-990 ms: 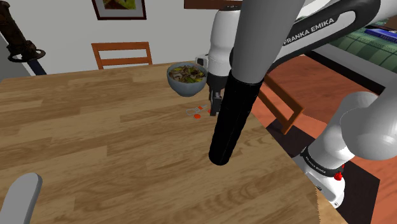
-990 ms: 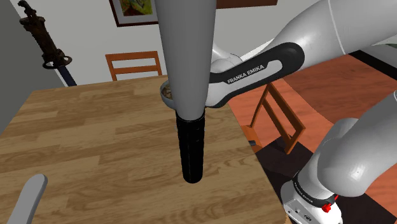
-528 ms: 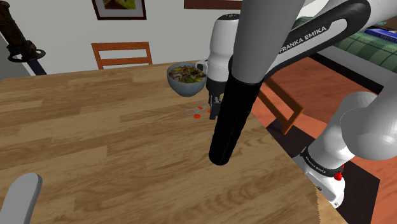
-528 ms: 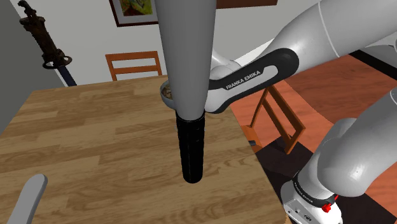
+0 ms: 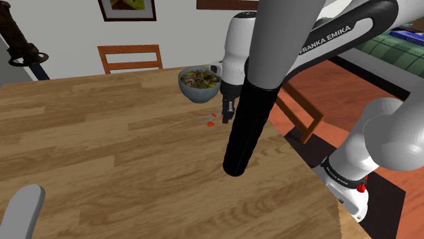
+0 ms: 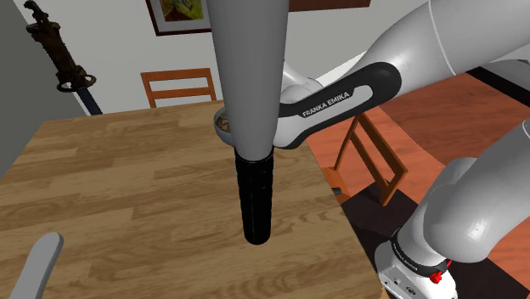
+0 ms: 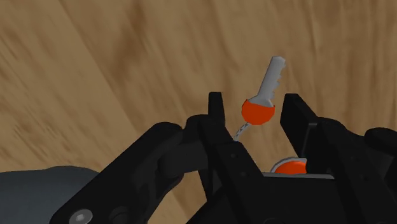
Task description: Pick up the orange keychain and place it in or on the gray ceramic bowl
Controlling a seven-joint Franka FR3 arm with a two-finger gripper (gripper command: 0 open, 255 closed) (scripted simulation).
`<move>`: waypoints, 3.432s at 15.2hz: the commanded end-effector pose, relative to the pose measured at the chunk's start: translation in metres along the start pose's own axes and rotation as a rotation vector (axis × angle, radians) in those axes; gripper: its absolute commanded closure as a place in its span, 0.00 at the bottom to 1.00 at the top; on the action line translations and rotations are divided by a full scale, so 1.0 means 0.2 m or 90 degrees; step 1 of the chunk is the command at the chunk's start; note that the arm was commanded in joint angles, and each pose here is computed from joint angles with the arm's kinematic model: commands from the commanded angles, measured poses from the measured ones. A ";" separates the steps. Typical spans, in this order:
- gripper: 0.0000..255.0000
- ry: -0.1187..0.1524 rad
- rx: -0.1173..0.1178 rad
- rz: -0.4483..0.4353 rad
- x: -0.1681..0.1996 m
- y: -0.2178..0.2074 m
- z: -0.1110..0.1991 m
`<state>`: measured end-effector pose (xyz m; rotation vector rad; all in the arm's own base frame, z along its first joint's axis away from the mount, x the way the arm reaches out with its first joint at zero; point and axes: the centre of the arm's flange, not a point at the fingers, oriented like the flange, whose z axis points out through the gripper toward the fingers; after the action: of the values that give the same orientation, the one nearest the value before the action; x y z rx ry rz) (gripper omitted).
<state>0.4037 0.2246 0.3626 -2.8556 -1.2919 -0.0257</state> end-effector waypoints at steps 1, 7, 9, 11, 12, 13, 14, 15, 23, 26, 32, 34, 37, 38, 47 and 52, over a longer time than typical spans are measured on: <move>1.00 -0.009 0.005 -0.002 -0.01 -0.01 0.03; 1.00 -0.009 0.005 -0.002 0.00 -0.01 -0.02; 1.00 -0.009 0.005 -0.002 0.00 -0.01 -0.07; 1.00 -0.009 0.005 -0.002 0.00 -0.01 -0.12; 1.00 -0.009 0.005 -0.002 0.00 -0.01 -0.15; 1.00 -0.009 0.005 -0.002 0.00 -0.01 -0.18; 1.00 -0.009 0.005 -0.002 0.00 -0.01 -0.20; 1.00 -0.009 0.005 -0.002 0.00 -0.01 -0.23; 1.00 -0.009 0.005 -0.002 0.01 -0.01 -0.44; 1.00 -0.009 0.005 -0.002 0.01 -0.01 -0.52; 1.00 -0.009 0.005 -0.002 0.01 -0.01 -0.68; 1.00 -0.009 0.005 -0.002 0.01 -0.01 -0.73; 1.00 -0.009 0.005 -0.002 0.01 -0.01 -0.81; 1.00 -0.009 0.005 -0.002 0.01 -0.01 -0.83; 1.00 -0.009 0.005 -0.002 0.28 0.52 -0.86; 1.00 -0.009 0.005 -0.002 0.36 0.69 -0.81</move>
<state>0.5494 0.1868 0.5301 -2.8525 -1.2958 -0.0004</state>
